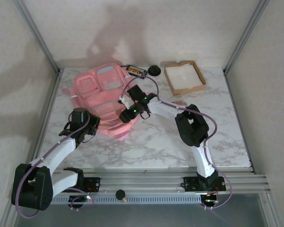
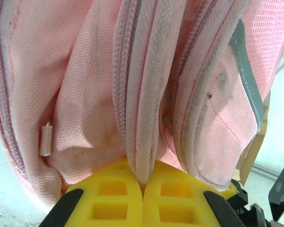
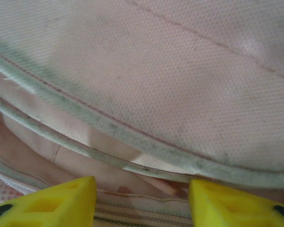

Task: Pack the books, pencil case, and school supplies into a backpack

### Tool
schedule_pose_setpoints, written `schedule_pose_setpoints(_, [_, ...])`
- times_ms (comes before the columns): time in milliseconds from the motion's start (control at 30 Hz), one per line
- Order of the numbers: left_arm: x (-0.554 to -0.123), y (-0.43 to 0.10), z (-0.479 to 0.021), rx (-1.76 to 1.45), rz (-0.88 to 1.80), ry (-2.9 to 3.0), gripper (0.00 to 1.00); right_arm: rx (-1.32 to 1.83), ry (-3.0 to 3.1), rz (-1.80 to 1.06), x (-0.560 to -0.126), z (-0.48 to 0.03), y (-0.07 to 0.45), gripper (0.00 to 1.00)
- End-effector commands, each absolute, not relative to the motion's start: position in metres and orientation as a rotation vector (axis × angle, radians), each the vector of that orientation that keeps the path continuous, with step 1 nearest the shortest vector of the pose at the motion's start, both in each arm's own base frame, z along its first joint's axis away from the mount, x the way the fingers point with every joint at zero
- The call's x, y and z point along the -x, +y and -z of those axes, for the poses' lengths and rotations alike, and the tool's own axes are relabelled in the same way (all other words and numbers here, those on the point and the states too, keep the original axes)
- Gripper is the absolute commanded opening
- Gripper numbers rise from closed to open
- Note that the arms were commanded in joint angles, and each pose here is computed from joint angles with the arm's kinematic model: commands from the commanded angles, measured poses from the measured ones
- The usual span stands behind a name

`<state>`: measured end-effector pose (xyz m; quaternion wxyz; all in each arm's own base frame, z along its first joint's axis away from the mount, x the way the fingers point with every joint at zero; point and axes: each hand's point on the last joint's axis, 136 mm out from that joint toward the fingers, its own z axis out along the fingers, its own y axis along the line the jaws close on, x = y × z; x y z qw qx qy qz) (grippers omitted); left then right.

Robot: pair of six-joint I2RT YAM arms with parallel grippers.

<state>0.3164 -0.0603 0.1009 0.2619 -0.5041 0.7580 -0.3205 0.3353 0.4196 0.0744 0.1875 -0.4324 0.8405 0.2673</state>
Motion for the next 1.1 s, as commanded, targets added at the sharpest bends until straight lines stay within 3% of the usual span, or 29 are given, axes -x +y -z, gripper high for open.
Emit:
schedule_pose_setpoints(0, [-0.329, -0.051, -0.123, 1.341, 0.857, 1.973, 0.0, 1.268, 2.397, -0.742, -0.327, -0.056, 0.43, 0.49])
schedule_pose_setpoints(267, [-0.332, -0.051, -0.135, 1.351, 0.887, 1.939, 0.0, 1.207, 2.336, -0.763, -0.327, -0.079, 0.433, 0.39])
schedule_pose_setpoints(333, [-0.332, -0.049, -0.136, 1.333, 0.878, 1.957, 0.0, 1.1, 2.326, -0.719, -0.338, -0.093, 0.424, 0.47])
schedule_pose_setpoints(400, [-0.332, -0.046, -0.134, 1.314, 0.877, 1.989, 0.0, 0.949, 2.336, -0.784, -0.346, -0.11, 0.417, 0.47])
schedule_pose_setpoints(567, [-0.318, -0.022, -0.117, 1.292, 0.796, 2.1, 0.0, 0.627, 2.357, -0.955, -0.349, -0.151, 0.405, 0.7])
schedule_pose_setpoints(667, [-0.316, -0.011, -0.11, 1.265, 0.758, 2.151, 0.0, 0.51, 2.444, -1.118, -0.336, -0.14, 0.42, 0.75])
schedule_pose_setpoints(767, [-0.319, -0.002, -0.107, 1.266, 0.737, 2.162, 0.0, 0.372, 2.524, -1.131, -0.335, -0.125, 0.424, 0.87])
schedule_pose_setpoints(1067, [-0.324, -0.003, -0.113, 1.253, 0.764, 2.12, 0.05, 0.213, 2.591, -1.057, -0.365, -0.105, 0.439, 0.99])
